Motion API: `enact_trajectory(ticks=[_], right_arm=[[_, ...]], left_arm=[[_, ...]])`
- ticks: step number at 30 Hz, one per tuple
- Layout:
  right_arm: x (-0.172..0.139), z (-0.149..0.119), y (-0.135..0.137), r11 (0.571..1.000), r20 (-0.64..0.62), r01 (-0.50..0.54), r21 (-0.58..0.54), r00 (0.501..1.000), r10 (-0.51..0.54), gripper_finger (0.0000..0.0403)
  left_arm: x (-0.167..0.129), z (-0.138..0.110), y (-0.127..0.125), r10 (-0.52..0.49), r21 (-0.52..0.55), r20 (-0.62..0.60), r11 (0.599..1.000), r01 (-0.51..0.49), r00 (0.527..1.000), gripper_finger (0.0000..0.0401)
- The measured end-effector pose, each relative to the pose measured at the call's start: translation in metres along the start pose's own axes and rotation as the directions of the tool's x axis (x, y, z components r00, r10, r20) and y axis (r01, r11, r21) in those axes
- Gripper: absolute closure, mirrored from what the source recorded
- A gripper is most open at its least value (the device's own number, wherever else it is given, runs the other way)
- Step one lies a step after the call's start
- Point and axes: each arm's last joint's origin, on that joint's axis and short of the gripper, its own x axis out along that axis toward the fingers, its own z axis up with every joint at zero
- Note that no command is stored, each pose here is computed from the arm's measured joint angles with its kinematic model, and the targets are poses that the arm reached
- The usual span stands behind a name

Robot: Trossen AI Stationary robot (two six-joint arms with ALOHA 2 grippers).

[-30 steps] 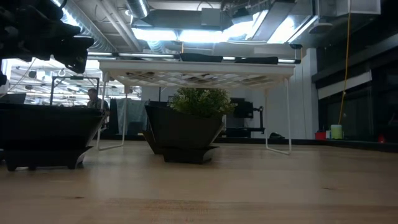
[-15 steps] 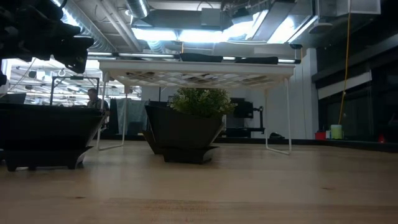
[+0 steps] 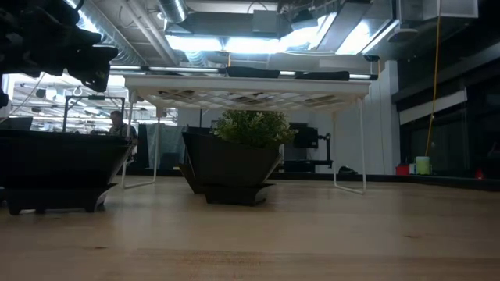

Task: Pick & Place Mini shaped plates
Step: Stack the black leaf-shaped plate on top of the black leaf-shaped plate on the shelf

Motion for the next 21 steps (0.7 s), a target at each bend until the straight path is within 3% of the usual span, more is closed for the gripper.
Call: enact_trajectory(ticks=[14,21], right_arm=[[0.012,0.001,0.002,1.000,-0.018,0.001,-0.004,1.000,-0.001,0.0312],[0.012,0.001,0.002,1.000,-0.018,0.001,-0.006,1.000,-0.001,0.0368]], left_arm=[[0.000,0.000,0.000,0.000,0.000,0.000,1.000,0.000,1.000,0.0258],[0.000,0.000,0.000,0.000,0.000,0.000,1.000,0.000,1.000,0.0258]])
